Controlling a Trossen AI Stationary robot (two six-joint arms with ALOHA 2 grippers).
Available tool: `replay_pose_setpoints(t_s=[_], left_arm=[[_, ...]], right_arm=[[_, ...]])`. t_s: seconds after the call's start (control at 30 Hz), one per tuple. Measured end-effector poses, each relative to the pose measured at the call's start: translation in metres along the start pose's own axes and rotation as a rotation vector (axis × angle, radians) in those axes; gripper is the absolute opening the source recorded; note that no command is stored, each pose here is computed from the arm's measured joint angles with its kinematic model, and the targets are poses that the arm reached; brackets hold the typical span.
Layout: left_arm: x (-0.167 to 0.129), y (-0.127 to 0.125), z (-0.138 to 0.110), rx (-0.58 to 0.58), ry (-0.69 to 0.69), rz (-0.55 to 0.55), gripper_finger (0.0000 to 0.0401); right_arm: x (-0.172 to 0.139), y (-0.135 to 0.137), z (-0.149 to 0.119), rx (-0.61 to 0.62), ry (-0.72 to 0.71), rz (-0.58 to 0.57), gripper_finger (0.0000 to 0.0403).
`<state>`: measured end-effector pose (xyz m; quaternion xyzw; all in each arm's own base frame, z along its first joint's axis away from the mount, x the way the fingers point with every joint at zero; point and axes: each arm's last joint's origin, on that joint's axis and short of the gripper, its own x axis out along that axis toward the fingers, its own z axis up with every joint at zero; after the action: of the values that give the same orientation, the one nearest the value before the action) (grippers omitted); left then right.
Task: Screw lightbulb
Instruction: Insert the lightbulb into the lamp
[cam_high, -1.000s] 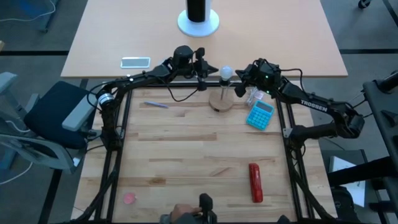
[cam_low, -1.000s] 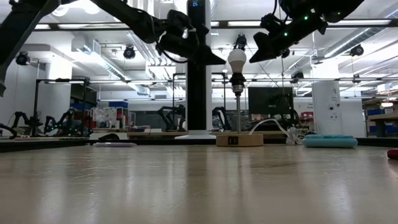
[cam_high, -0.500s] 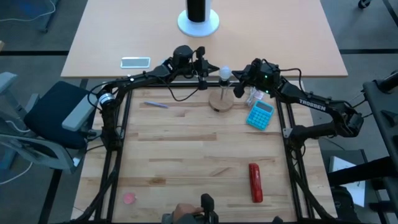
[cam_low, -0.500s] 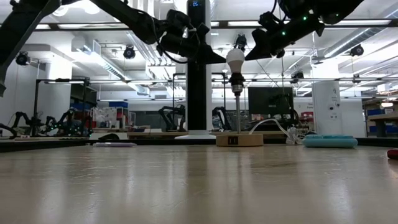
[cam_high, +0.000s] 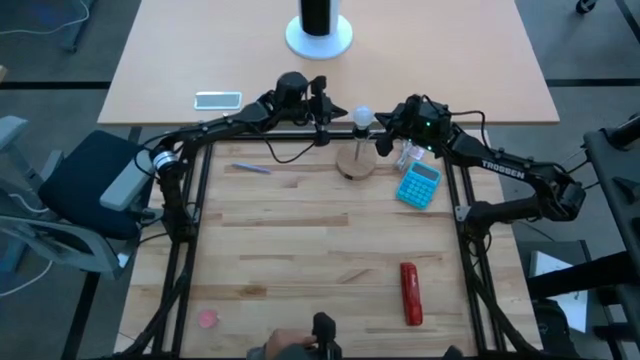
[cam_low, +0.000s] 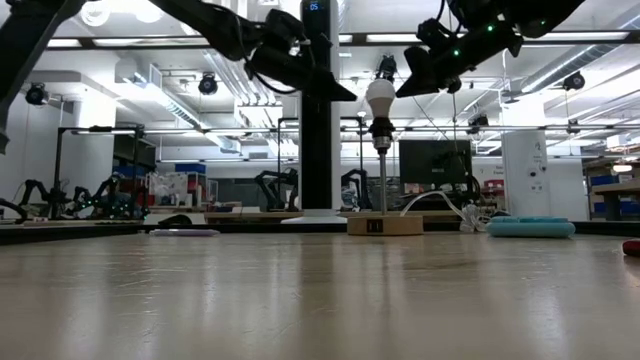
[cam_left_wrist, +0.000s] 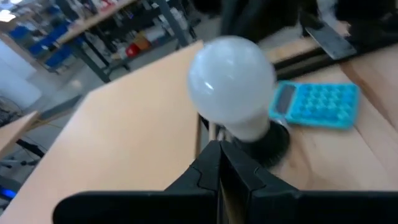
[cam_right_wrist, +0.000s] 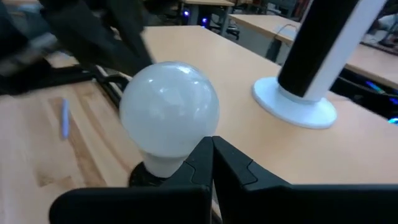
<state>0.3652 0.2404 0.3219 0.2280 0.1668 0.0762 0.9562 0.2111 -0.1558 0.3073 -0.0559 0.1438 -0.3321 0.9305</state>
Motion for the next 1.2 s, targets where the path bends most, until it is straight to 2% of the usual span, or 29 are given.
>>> replay_pose_setpoints(t_s=[0.07, 0.2, 0.33, 0.7, 1.2], left_arm=[[-0.004, -0.002, 0.000, 0.017, 0.019, -0.037, 0.0000], [-0.004, -0.003, 0.003, 0.023, -0.028, -0.078, 0.0000], [0.001, -0.004, 0.006, 0.027, -0.085, -0.076, 0.0000], [0.016, -0.007, 0.000, 0.004, -0.120, -0.064, 0.0000], [0.017, -0.005, -0.003, -0.009, -0.092, -0.018, 0.0000]], right_arm=[[0.000, -0.002, -0.001, -0.011, 0.003, -0.010, 0.0000], [0.000, -0.005, -0.001, -0.023, 0.004, -0.014, 0.0000], [0.001, -0.004, 0.000, -0.027, -0.008, -0.010, 0.0000], [0.001, -0.003, 0.000, -0.022, -0.015, 0.029, 0.0000], [-0.002, 0.006, -0.004, 0.012, 0.040, 0.119, 0.0000]])
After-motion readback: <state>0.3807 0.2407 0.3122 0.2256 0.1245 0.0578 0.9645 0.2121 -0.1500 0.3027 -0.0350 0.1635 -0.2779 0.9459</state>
